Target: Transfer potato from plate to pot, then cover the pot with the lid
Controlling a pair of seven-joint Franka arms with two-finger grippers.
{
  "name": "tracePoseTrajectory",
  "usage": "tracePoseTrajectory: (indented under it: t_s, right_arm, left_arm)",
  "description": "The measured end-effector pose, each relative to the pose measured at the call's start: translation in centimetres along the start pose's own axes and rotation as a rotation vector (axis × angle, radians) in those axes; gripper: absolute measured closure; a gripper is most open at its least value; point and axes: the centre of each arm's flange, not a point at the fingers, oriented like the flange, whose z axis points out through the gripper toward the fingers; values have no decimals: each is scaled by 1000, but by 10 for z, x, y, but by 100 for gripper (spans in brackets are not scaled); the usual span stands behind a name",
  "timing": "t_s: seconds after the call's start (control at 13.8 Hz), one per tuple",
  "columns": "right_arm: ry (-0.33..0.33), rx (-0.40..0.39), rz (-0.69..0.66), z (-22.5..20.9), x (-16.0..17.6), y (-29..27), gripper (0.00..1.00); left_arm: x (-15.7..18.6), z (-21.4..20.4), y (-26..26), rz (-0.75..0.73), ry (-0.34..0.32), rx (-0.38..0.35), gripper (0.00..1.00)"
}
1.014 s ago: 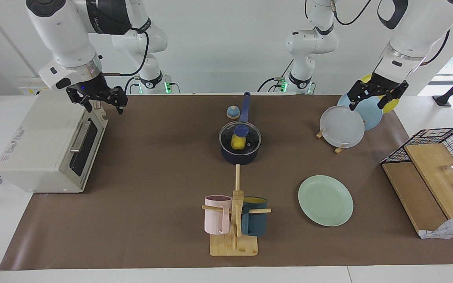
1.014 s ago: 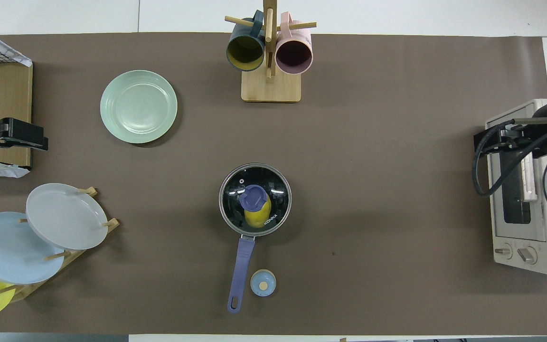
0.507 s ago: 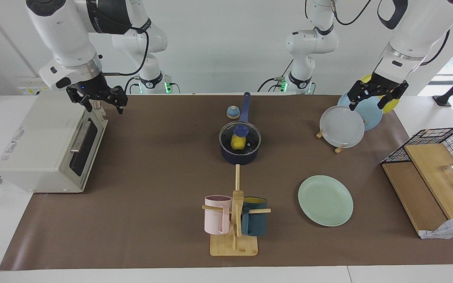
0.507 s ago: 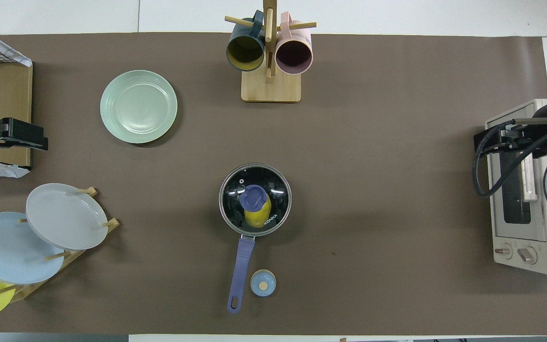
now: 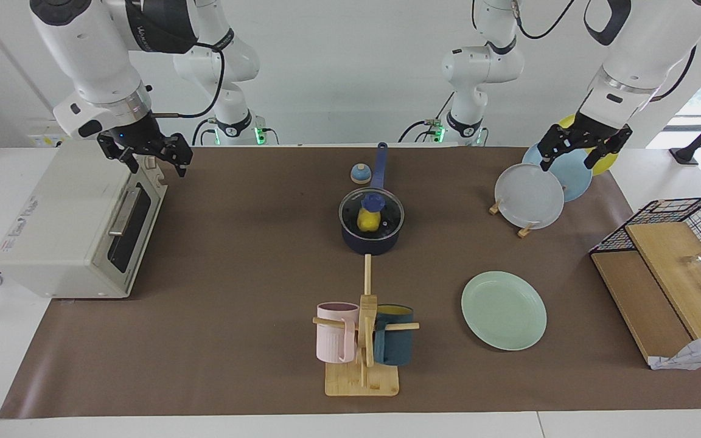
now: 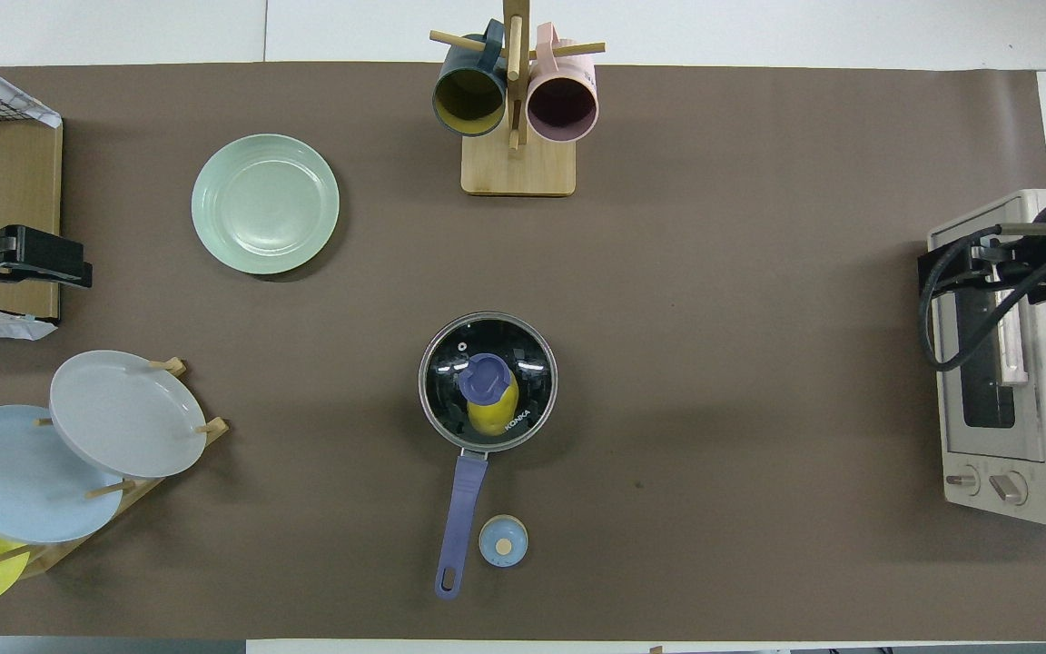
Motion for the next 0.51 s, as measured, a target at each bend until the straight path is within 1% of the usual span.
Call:
tracePoseTrajectory:
  t_s: [0.51]
  right_arm:
    - [-4,13,0,0,0,-1,0]
  left_arm:
    - [0,0,0,0,0,0,0]
